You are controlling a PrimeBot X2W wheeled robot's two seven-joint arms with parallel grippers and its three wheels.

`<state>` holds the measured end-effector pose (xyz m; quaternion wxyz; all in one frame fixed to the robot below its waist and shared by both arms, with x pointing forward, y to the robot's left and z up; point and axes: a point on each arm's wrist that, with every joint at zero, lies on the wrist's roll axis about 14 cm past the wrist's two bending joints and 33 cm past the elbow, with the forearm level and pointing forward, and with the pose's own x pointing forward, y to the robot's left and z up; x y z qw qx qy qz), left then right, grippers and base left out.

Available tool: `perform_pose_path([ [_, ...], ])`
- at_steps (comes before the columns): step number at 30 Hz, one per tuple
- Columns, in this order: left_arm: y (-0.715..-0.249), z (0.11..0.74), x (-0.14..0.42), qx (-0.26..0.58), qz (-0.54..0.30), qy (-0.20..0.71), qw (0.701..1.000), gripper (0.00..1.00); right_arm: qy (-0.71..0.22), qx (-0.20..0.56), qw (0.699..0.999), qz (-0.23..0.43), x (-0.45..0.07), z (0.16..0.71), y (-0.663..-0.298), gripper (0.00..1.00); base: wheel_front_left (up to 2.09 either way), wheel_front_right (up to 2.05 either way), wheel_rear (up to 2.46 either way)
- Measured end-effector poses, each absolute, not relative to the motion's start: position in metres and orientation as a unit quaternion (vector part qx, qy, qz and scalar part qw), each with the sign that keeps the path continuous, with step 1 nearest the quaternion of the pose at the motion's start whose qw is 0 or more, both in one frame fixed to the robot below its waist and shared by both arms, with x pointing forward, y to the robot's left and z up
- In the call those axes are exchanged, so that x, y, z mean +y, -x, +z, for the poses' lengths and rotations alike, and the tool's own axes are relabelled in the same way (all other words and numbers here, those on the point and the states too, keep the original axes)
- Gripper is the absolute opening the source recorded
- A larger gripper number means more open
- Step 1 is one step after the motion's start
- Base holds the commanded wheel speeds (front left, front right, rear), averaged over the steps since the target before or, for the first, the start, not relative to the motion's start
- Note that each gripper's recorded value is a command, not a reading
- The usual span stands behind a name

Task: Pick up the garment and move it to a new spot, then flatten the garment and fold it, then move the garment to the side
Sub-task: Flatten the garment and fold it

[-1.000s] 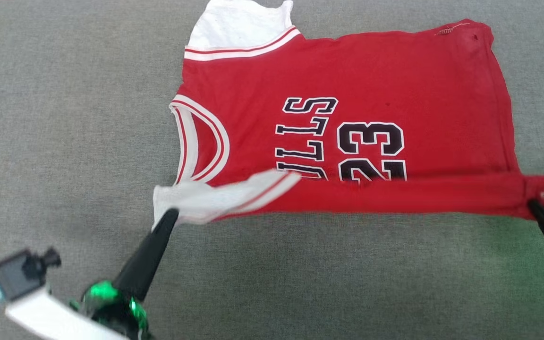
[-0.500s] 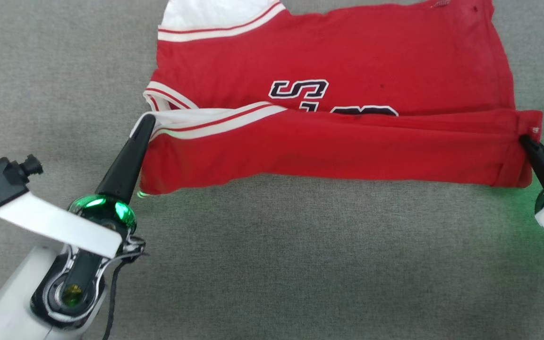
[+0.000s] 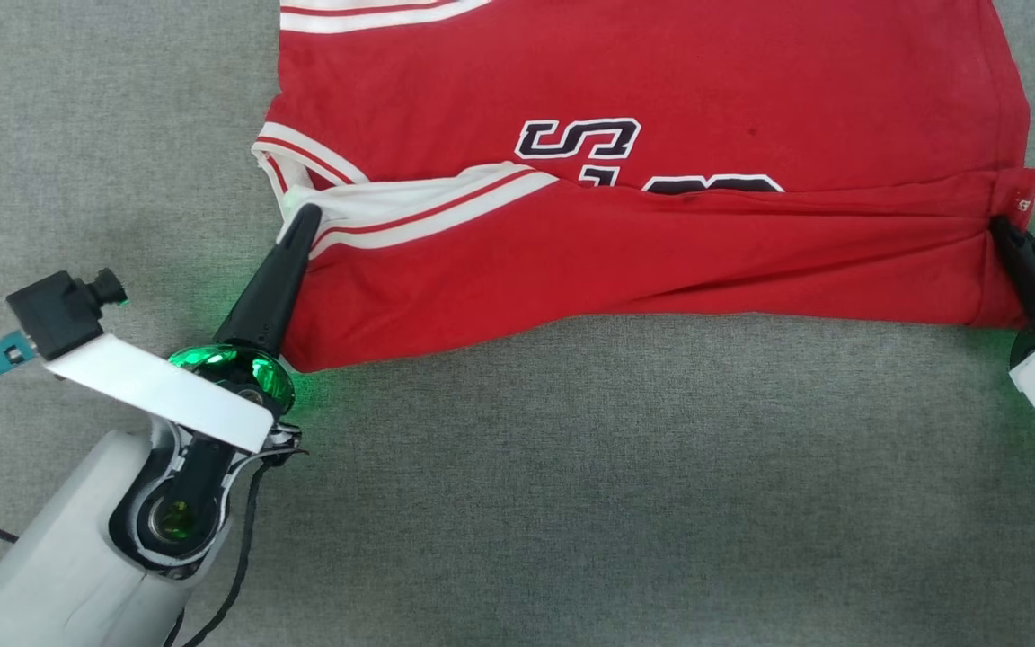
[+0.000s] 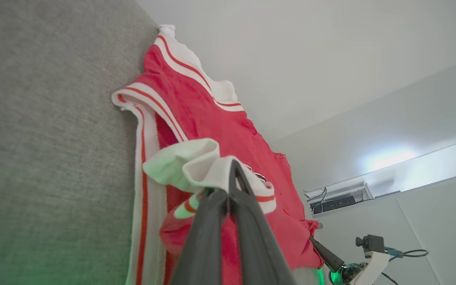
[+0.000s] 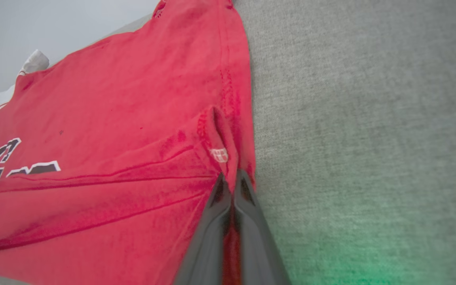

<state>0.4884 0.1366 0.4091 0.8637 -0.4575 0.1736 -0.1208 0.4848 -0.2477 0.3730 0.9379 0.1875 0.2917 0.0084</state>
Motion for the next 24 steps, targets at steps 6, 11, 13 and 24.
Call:
perform_pose_path([
  [6, -0.488, 0.409, 0.142, 0.174, -0.136, 0.403, 0.888, 1.00, -0.188, 0.277, 0.942, 0.012, -0.245, 0.377, -0.487, 0.45, 0.00, 0.00, 0.00],
  [11, -0.489, 0.428, 0.167, 0.157, -0.152, 0.328, 0.919, 1.00, -0.176, 0.256, 0.950, 0.015, -0.246, 0.391, -0.485, 1.00, 0.00, 0.00, 0.00],
  [13, -0.497, 0.448, 0.182, 0.134, -0.158, 0.290, 0.934, 1.00, -0.173, 0.247, 0.953, 0.017, -0.247, 0.399, -0.482, 1.00, 0.00, 0.00, 0.00],
  [24, -0.451, 0.445, 0.170, 0.338, -0.251, 0.115, 0.900, 1.00, -0.160, 0.202, 0.966, 0.025, -0.249, 0.440, -0.477, 1.00, 0.00, 0.00, 0.00],
])
